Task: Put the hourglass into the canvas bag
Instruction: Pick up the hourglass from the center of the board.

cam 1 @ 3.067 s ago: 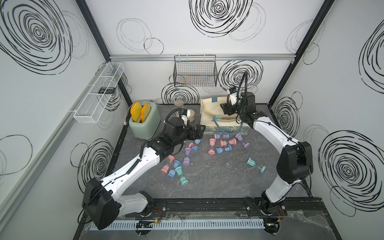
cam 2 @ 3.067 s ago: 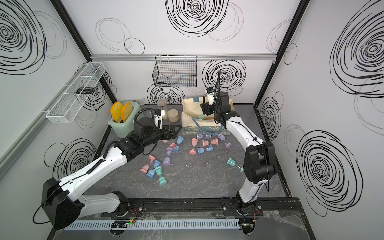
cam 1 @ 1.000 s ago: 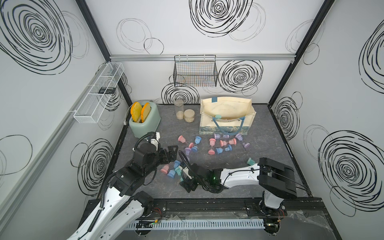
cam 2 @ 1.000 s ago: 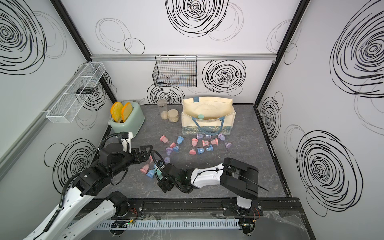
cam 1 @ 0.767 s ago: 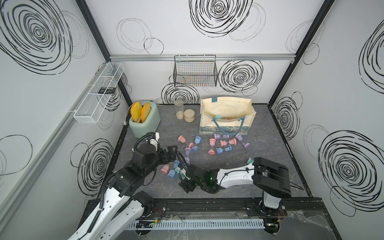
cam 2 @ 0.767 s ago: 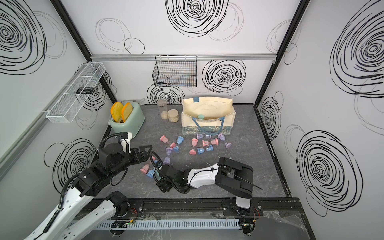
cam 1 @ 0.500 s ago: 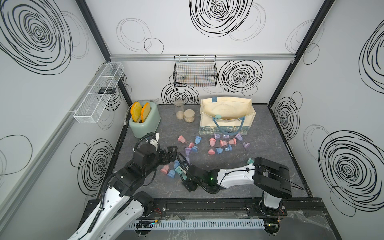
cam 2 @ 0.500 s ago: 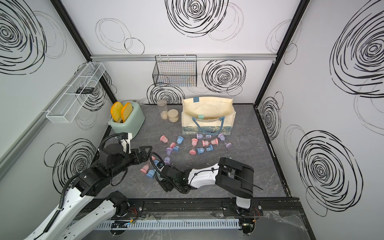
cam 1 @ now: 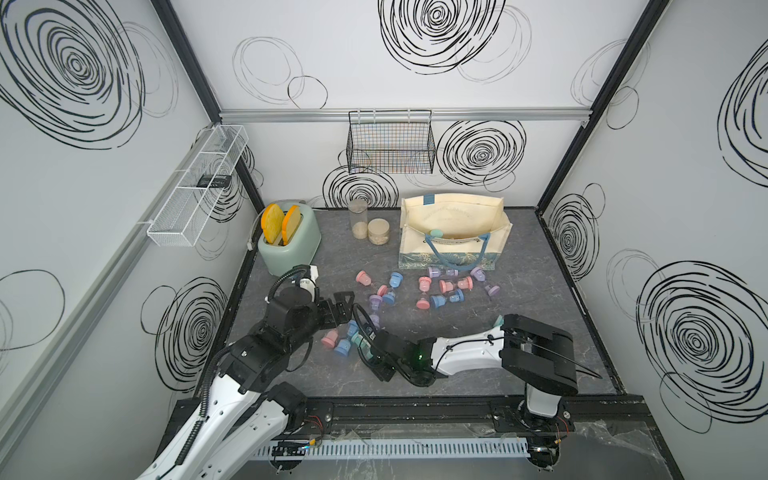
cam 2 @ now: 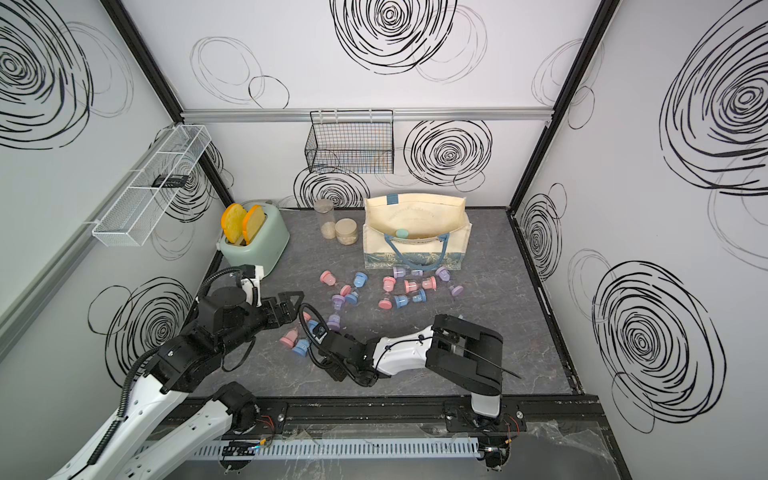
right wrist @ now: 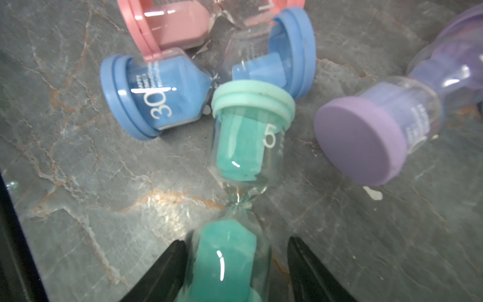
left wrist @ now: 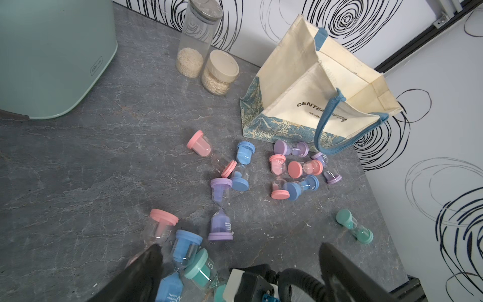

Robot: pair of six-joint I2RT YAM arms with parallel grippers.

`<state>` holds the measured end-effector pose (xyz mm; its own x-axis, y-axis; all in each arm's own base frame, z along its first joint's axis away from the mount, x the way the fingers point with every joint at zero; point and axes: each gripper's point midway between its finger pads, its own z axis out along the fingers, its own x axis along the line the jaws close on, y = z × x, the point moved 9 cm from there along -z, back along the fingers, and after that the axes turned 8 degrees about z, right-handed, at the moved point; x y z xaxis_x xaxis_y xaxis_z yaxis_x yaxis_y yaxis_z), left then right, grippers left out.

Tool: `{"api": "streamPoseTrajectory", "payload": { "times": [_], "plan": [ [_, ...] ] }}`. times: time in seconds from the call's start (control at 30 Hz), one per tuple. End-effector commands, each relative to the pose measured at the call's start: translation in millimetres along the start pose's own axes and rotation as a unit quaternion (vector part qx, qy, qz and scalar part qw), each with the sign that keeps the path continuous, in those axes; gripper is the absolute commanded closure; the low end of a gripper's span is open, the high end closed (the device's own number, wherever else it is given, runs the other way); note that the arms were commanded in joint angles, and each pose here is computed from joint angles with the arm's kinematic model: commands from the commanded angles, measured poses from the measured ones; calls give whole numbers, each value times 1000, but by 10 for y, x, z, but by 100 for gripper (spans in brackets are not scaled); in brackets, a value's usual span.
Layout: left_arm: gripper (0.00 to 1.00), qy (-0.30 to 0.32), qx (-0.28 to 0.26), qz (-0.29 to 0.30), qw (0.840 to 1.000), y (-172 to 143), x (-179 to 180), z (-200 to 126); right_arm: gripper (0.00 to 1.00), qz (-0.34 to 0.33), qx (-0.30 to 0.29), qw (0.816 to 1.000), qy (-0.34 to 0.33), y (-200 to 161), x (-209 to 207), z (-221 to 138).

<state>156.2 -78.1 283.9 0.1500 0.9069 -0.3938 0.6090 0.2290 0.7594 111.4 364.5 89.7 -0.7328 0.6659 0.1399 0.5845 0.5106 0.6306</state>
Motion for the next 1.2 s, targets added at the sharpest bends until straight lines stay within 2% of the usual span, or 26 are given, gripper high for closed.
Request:
{"api": "streamPoseTrajectory", "payload": {
  "times": [0.0,0.23,0.57,0.87,1.17],
  "plan": [
    [4,-4,-16,4,1000,68,-22,19,38,-8,25,999,-20,-71,-48,52],
    [4,-19,-20,4,1000,38,-25,27,45,12,19,1000,-20,-92,-82,-52],
    [4,-29,-24,1,999,75,-56,28,51,24,-22,999,-4,40,-120,-268],
    [4,-31,-30,2,999,126,-78,-11,58,37,-32,999,12,134,-183,-350],
    [4,-40,-53,6,998,243,-132,-91,60,63,-83,994,43,377,-302,-772]
  ]
}}
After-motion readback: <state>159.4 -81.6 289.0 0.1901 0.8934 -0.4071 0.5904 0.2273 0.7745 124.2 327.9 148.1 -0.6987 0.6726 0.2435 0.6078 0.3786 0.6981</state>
